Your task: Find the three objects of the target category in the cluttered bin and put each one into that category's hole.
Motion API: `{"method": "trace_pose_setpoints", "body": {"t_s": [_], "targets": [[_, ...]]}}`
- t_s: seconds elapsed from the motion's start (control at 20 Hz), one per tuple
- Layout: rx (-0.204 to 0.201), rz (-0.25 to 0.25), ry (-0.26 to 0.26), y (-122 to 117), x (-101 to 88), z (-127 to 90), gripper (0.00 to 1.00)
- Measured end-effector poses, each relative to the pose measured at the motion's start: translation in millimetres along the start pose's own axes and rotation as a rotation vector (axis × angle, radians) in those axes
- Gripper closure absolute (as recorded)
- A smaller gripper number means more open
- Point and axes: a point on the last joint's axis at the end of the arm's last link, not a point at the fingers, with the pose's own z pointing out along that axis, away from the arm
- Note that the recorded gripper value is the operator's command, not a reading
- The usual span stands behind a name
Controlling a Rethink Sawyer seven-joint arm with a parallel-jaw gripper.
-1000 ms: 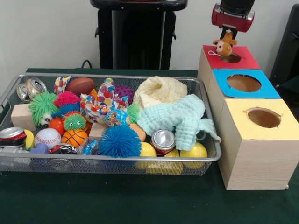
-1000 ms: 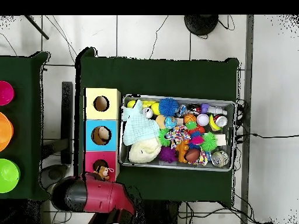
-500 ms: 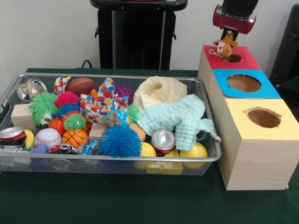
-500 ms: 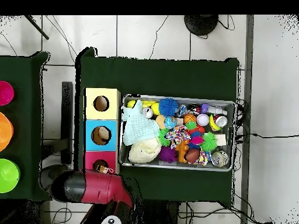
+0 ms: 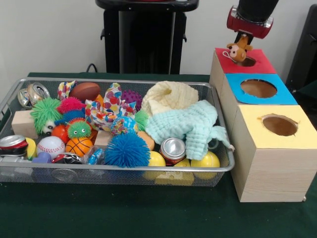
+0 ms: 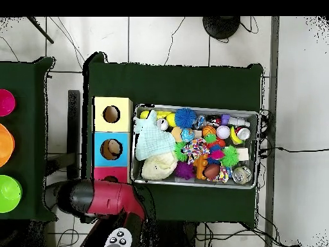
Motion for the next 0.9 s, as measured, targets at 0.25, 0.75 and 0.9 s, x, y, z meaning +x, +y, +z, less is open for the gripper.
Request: {"method": "trace_pose_setpoints", "body": {"t_s": [0.25, 0.75, 0.9], "targets": [[0.013, -0.017, 0.015, 3, -4.4, -1, 1.0], [0.045, -0.061, 0.024, 12, -10.1, -3, 1.0], [0.05, -0.069, 0.021, 16, -13.4, -3, 1.0]]}}
